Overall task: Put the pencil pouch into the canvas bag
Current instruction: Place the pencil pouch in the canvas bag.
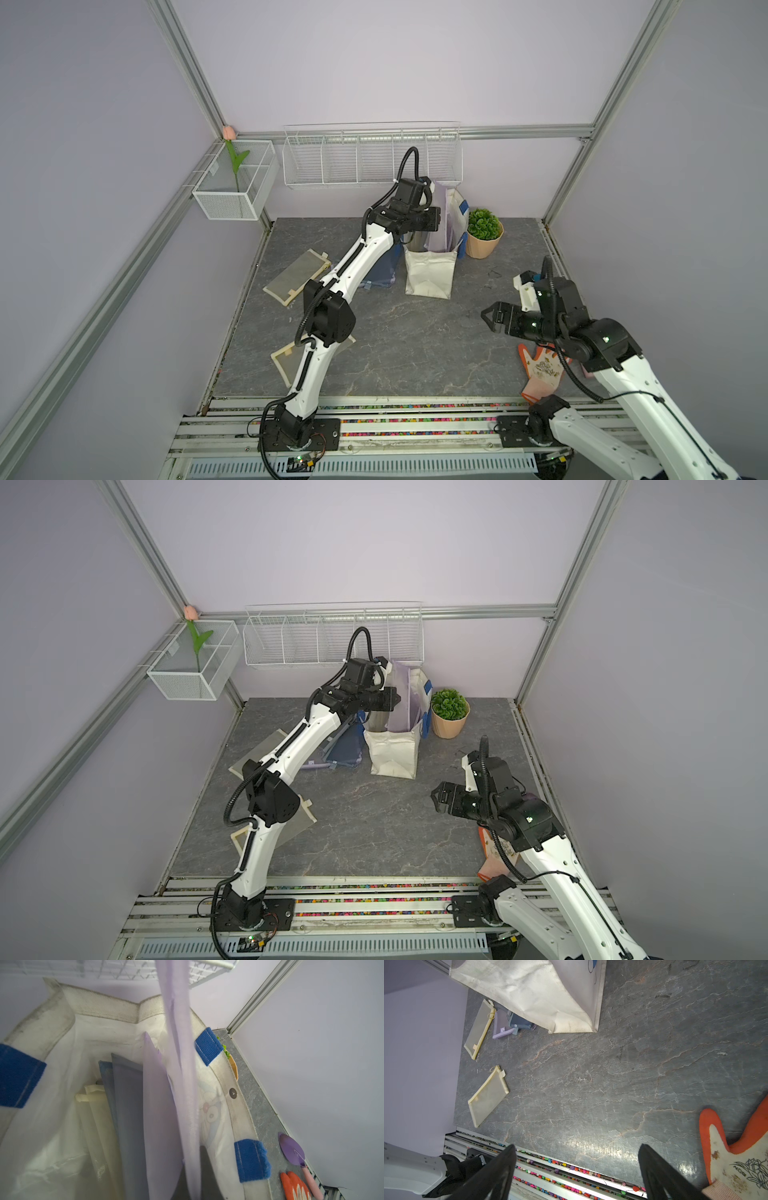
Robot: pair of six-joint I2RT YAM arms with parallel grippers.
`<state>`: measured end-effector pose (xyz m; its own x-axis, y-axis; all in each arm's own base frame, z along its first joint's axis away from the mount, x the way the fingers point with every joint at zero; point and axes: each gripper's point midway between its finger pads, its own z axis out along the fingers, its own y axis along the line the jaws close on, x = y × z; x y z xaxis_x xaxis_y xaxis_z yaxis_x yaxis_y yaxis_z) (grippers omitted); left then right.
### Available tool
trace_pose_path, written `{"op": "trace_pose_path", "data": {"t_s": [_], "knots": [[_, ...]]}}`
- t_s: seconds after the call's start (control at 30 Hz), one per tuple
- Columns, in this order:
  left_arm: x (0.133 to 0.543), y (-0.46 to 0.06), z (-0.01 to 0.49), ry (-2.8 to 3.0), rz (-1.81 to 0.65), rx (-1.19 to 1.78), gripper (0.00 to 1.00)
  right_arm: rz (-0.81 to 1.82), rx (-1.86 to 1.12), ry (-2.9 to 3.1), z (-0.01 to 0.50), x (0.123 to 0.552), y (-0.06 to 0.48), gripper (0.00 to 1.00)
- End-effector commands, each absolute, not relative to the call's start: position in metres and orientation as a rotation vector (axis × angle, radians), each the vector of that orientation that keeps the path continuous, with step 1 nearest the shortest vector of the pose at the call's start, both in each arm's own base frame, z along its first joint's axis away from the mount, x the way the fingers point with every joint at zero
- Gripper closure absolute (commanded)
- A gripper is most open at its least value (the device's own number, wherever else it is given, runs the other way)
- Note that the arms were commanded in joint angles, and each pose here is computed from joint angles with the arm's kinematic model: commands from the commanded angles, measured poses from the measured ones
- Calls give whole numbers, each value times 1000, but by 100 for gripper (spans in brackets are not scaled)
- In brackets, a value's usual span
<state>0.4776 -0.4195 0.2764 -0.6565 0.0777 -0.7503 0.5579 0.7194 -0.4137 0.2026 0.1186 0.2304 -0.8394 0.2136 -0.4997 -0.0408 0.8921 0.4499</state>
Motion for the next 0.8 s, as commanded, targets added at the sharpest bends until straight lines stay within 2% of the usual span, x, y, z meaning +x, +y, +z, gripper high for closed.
{"op": "trace_pose_path", "data": {"t_s": [0.0, 0.5, 0.53, 0.63, 0.77], "knots": [[471, -425, 254, 2235, -806, 513, 100, 599, 118, 2507, 227, 194, 113, 7], [485, -430, 228, 2263, -781, 464, 100, 608, 148, 2480, 237, 191, 108, 7], [485, -429, 230, 2261, -778, 467, 98, 610, 153, 2479, 236, 190, 108, 7], [482, -430, 247, 2220, -800, 480, 81, 621, 169, 2472, 236, 188, 107, 7], [475, -434, 277, 2163, -865, 506, 65, 654, 173, 2458, 233, 188, 110, 7]]}}
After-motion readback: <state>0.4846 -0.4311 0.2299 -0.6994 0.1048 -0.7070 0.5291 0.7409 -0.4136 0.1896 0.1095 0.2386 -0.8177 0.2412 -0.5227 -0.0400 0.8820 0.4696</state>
